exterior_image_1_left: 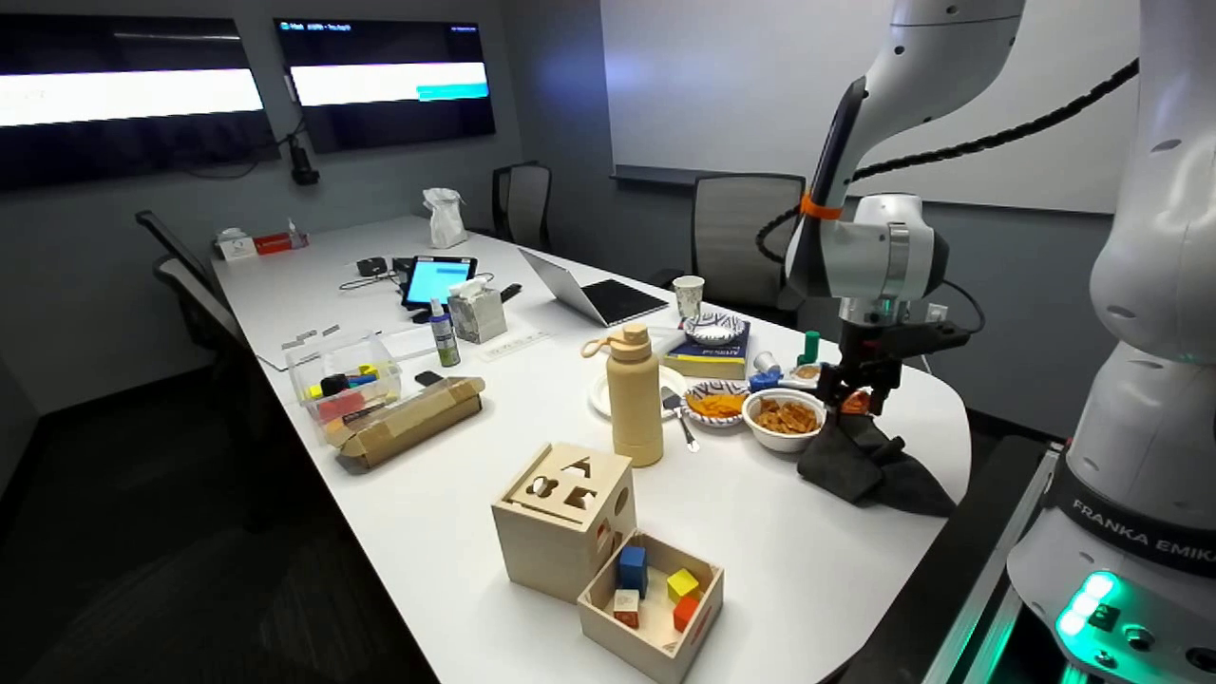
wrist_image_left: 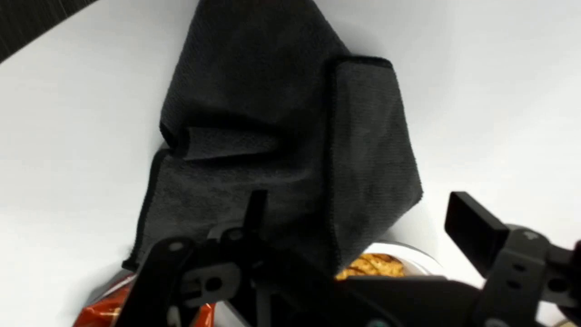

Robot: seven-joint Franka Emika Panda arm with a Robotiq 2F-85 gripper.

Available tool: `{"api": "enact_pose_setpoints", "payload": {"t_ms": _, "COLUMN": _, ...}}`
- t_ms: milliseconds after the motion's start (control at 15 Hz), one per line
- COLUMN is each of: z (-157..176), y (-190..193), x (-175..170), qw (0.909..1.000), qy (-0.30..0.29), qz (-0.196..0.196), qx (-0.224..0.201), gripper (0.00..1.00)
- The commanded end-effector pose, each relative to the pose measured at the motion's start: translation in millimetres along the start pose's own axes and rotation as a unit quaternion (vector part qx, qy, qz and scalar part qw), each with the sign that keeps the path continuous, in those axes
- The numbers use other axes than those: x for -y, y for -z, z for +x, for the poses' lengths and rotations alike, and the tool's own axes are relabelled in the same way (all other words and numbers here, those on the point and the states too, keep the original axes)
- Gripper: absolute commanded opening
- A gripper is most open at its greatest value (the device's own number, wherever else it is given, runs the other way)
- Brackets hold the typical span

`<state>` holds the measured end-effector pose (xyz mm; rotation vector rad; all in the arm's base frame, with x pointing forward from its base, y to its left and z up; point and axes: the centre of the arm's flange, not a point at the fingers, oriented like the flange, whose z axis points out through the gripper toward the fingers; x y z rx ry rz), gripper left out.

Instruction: Wipe the table using the black towel

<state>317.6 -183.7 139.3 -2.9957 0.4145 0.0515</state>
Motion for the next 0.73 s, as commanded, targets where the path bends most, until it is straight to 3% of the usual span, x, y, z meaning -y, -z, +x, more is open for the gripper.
{"api": "enact_pose_setpoints", "payload": {"t_ms": 0, "z": -37.6, "y": 45.3, "x": 44.6, "qw": 0.9983, "qy": 0.055, "qz": 0.010, "qx": -0.018, "gripper": 0.99}}
{"api": "enact_pose_setpoints", "payload": {"t_ms": 667, "z": -13.7, "y": 75.5, "x": 140.1, "qw": 0.9772, "qy": 0.207, "qz": -0.013, "qx": -0.047, "gripper": 1.00}}
